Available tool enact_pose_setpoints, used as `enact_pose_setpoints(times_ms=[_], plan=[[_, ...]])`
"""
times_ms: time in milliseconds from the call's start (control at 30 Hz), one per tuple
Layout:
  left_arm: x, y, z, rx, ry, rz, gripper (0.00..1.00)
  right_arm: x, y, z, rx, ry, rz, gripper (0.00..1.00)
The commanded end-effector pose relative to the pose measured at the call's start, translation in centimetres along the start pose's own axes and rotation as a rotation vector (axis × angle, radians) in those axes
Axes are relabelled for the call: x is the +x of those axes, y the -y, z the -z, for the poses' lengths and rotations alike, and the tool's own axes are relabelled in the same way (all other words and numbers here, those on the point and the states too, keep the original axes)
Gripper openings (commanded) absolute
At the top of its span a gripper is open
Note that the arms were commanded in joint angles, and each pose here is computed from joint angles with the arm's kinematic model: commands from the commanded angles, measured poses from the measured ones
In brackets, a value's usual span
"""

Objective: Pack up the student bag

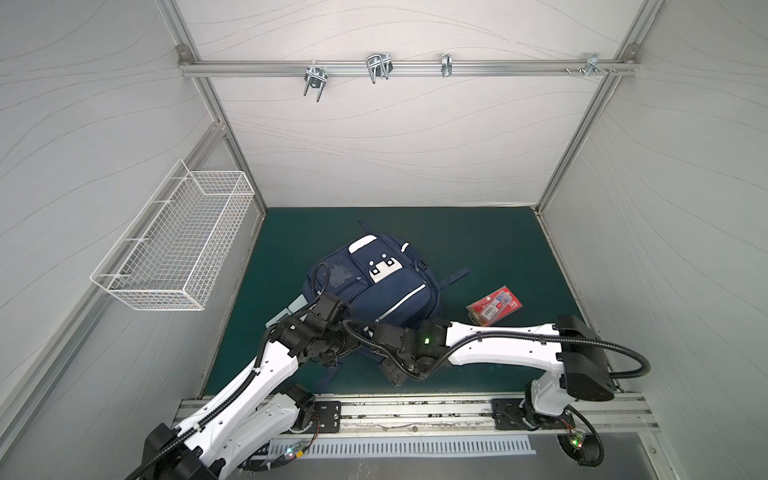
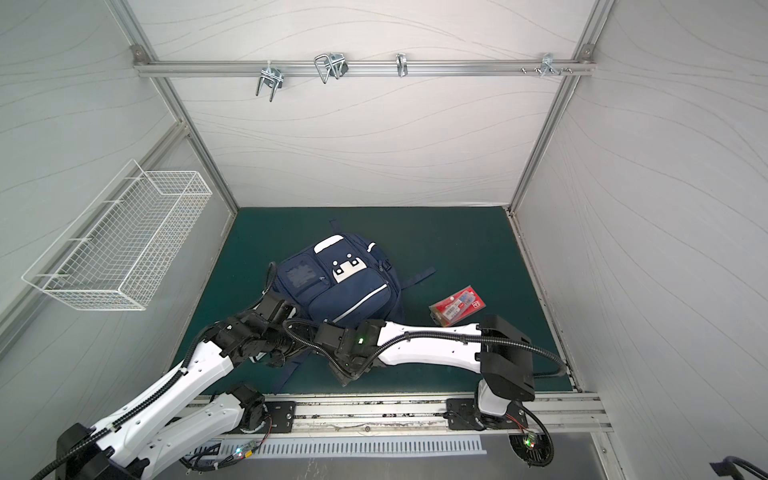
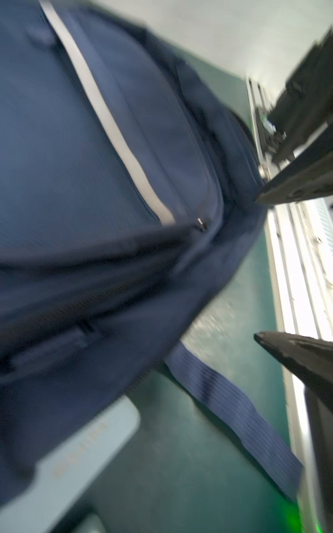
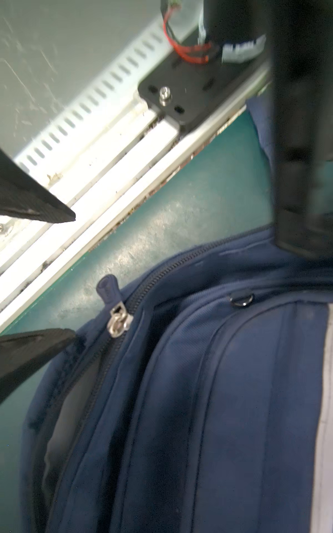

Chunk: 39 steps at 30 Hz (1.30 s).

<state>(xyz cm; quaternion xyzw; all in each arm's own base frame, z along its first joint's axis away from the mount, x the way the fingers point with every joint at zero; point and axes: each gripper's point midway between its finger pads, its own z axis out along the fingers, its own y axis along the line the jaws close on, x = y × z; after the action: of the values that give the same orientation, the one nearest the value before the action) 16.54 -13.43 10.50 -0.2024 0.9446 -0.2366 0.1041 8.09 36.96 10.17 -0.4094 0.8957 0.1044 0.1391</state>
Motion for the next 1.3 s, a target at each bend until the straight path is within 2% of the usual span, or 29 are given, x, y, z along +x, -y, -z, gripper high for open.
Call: enact_pose_setpoints(times_ms=[0, 167, 333, 467, 567, 600, 633, 700, 800, 1033, 1100, 1267], plan=[[-1.9, 2.7, 0.0, 0.134, 0.068, 0.053, 0.69, 0.0, 2.3, -0.4, 0.161, -0.019, -0.02, 0.61], [-1.1, 0.3, -2.7, 0.073, -0.034, 0.156, 0.58, 0.2, 3.1, -1.5, 0.225, -0.03, -0.071, 0.63], [-0.5, -2.5, -2.7, -0.028, -0.069, 0.254, 0.61, 0.2, 2.7, -2.5, 0.208, -0.016, -0.104, 0.63], [-0.2, -2.0, -3.3, 0.008, -0.104, 0.275, 0.62, -0.2, 3.0, -3.1, 0.256, -0.021, -0.113, 0.63], [0.2, -1.4, -4.0, 0.028, -0.157, 0.28, 0.59, -0.5, 2.8, -3.3, 0.277, -0.026, -0.099, 0.62], [0.3, -1.2, -4.2, 0.036, -0.168, 0.284, 0.56, -0.5, 2.7, -3.4, 0.276, -0.027, -0.097, 0.61], [0.2, -1.2, -4.4, 0.043, -0.171, 0.285, 0.48, -0.4, 2.5, -3.5, 0.274, -0.029, -0.094, 0.6], [0.1, -0.8, -5.0, 0.069, -0.176, 0.283, 0.25, -0.5, 2.4, -3.6, 0.276, -0.032, -0.094, 0.59], [-0.1, 0.4, -5.5, 0.122, -0.2, 0.281, 0.01, -0.9, 2.3, -2.6, 0.27, -0.006, -0.088, 0.58], [-2.1, 4.1, -3.2, 0.225, -0.154, 0.232, 0.0, -1.6, 2.8, -0.2, 0.287, 0.023, -0.082, 0.52], [-2.4, 5.1, -2.5, 0.249, -0.155, 0.219, 0.0, -1.6, 3.4, -0.2, 0.313, 0.022, -0.085, 0.52], [-2.7, 6.0, -2.0, 0.267, -0.165, 0.206, 0.0, -1.6, 5.8, -1.2, 0.378, -0.025, -0.143, 0.42]])
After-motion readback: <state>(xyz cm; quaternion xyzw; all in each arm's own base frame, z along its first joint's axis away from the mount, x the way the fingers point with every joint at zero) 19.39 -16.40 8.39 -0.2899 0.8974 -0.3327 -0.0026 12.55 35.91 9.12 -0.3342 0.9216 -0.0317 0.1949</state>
